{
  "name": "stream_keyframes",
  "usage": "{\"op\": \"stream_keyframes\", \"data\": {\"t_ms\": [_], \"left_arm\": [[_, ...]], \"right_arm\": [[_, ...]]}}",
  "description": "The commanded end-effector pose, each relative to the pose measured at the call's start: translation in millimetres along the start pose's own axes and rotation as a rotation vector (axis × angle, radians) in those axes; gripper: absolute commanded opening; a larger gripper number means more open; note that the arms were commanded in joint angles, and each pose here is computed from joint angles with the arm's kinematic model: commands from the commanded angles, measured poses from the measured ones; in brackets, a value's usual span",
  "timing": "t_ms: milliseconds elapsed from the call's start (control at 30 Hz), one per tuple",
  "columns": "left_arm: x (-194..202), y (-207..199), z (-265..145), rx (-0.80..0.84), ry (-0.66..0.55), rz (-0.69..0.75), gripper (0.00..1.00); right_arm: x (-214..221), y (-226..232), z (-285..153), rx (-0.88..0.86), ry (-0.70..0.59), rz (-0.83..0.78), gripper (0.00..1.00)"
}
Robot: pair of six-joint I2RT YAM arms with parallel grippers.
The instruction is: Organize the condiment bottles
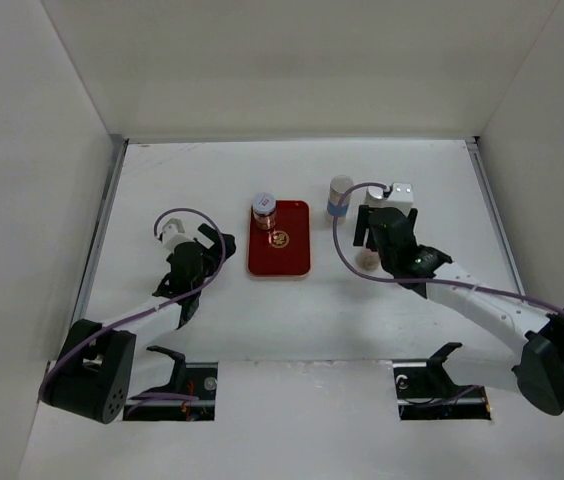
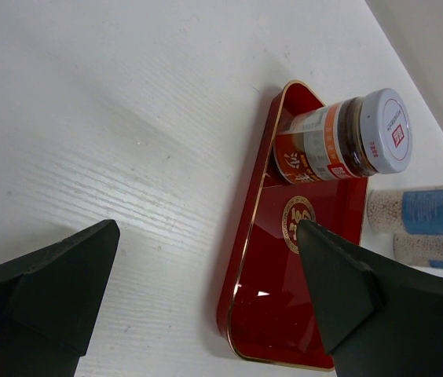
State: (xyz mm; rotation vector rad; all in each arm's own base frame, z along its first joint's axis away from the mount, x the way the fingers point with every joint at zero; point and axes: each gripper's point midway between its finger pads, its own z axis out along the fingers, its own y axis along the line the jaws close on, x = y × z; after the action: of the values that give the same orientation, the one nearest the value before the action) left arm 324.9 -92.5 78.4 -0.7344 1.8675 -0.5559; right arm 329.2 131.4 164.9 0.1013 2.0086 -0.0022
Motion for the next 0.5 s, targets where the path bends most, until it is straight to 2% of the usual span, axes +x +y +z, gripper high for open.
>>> {"op": "stream_keyframes", "data": {"t_ms": [0, 167, 333, 467], "left_arm": [[-9, -18, 2, 0.063, -0.023, -0.028, 1.00], [-13, -18, 0, 0.064, -0.044, -0.032, 1.00], [-16, -19, -2, 0.072, -0.049, -0.037, 1.00], [-13, -16, 0, 0.061, -0.036, -0.034, 1.00]], "right_arm": [[4, -15, 8, 0.068, 0.008, 0.030, 0.82], [20, -11, 25, 0.067, 0.066, 0.015, 0.78], [24, -5, 33, 0.057, 0.088, 0.011, 0.65], [27, -2, 36, 0.052, 0.108, 0.007, 0.51]]}}
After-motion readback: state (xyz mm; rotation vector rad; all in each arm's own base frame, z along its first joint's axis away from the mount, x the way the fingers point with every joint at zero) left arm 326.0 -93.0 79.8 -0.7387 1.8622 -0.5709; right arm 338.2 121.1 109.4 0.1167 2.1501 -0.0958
